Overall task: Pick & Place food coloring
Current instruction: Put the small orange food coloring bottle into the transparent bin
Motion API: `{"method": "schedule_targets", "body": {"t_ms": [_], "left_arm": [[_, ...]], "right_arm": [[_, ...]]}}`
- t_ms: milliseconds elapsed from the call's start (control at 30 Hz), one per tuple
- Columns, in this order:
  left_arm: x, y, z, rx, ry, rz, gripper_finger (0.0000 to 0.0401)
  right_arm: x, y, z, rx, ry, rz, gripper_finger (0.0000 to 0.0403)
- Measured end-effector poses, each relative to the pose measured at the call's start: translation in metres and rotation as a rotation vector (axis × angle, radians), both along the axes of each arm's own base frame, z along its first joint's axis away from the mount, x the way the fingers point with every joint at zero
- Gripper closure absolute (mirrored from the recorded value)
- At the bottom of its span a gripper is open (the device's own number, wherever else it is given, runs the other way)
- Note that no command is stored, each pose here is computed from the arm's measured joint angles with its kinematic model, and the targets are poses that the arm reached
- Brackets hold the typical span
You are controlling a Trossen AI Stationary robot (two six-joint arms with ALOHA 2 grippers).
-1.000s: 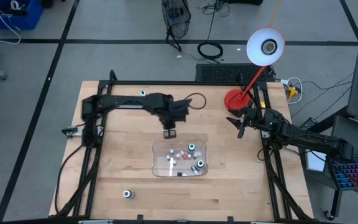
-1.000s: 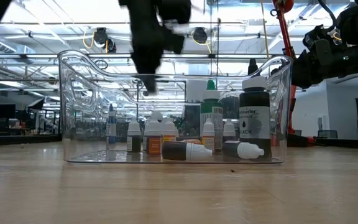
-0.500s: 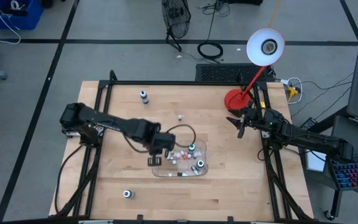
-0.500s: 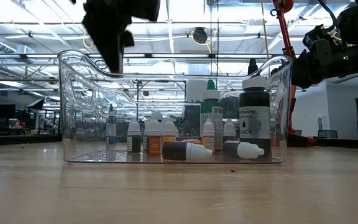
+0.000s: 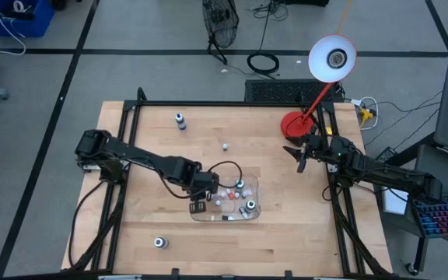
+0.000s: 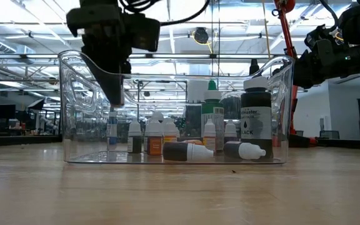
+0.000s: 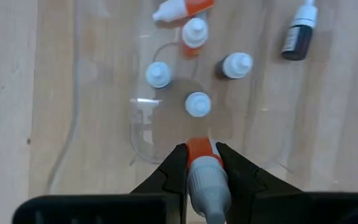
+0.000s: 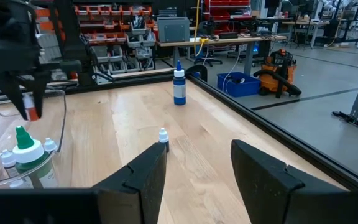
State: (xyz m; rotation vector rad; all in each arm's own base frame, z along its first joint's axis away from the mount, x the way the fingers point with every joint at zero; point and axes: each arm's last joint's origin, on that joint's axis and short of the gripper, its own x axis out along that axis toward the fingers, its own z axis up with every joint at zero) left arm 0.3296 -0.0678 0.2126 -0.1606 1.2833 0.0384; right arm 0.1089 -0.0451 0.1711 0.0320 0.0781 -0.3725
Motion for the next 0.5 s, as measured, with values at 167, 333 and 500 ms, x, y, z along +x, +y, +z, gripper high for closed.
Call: {"method": "schedule_targets", "body": {"t_ms": [167,333,500], "left_arm": [[0.002,0.010,-0.008,0.004,0.023,0.031,0.0340],[0.012,0.015,-0.022,-0.037,0.029,0.019,0.0340],[0.017,0.018,-0.036,-0.046,0.071,0.019,0.0340]], "right_arm": [[0.000,0.000,0.000,0.000,0.000,0.000,0.0232],[0.000,0.000,0.000,0.000,0.000,0.000,0.0232],[0.000,0.000,0.001,-0.002,-0.004,0.000,0.0232]]}}
